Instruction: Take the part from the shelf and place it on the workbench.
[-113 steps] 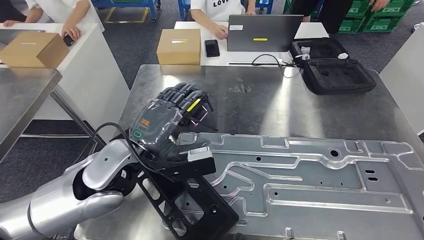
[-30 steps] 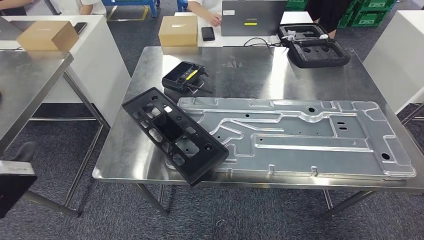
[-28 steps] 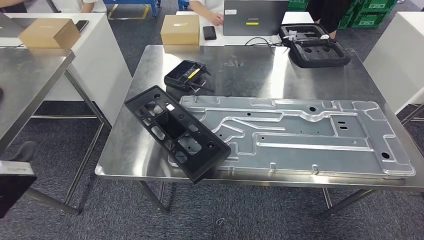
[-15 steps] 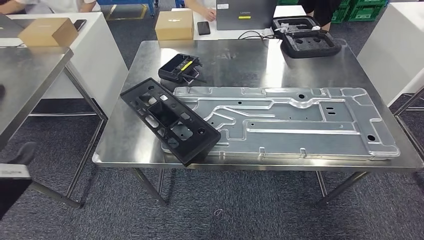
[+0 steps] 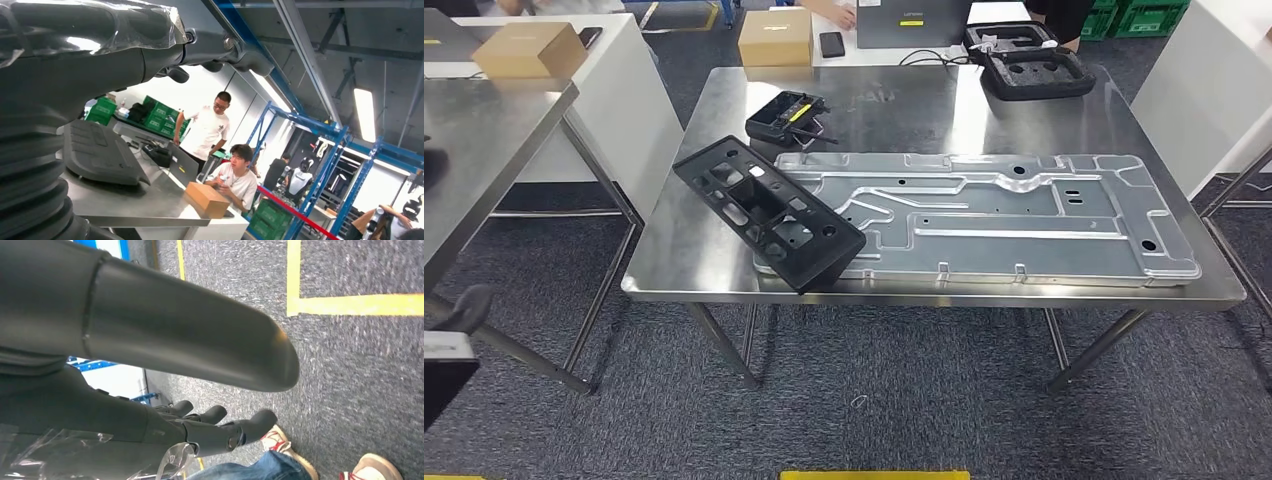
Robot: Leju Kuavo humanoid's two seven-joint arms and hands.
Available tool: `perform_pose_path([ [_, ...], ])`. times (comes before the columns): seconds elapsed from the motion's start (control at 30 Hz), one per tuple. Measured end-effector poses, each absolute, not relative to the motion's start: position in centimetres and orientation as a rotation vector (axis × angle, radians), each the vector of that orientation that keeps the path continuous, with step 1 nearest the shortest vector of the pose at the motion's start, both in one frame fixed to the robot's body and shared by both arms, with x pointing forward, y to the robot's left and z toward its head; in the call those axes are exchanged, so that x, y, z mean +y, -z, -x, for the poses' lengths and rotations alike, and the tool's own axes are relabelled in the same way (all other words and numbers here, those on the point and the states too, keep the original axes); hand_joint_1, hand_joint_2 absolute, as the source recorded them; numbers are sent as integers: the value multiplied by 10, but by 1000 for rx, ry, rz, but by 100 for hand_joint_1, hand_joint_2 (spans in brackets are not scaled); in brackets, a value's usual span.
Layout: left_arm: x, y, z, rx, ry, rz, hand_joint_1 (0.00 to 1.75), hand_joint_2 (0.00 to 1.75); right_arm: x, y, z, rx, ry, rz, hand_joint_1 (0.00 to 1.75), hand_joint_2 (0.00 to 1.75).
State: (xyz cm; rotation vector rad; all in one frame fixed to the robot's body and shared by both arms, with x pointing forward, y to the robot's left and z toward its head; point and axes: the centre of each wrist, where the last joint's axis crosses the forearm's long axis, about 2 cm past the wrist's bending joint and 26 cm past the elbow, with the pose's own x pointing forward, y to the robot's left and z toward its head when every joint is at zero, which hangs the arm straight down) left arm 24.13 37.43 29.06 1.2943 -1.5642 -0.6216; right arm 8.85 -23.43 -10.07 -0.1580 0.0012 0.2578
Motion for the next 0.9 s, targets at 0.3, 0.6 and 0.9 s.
perform_pose_path([
  [0.3, 373, -288, -240, -1559, 627, -1284, 0, 175, -236, 101, -88, 3, -257, 161, 0, 0],
  [0.6, 374, -288, -240, -1564, 620, -1282, 0, 175, -236, 101, -90, -2, -258, 159, 0, 0],
  [0.9, 374, -289, -240, -1567, 615, -1285, 0, 175, -234, 100, -91, -4, -258, 157, 0, 0],
])
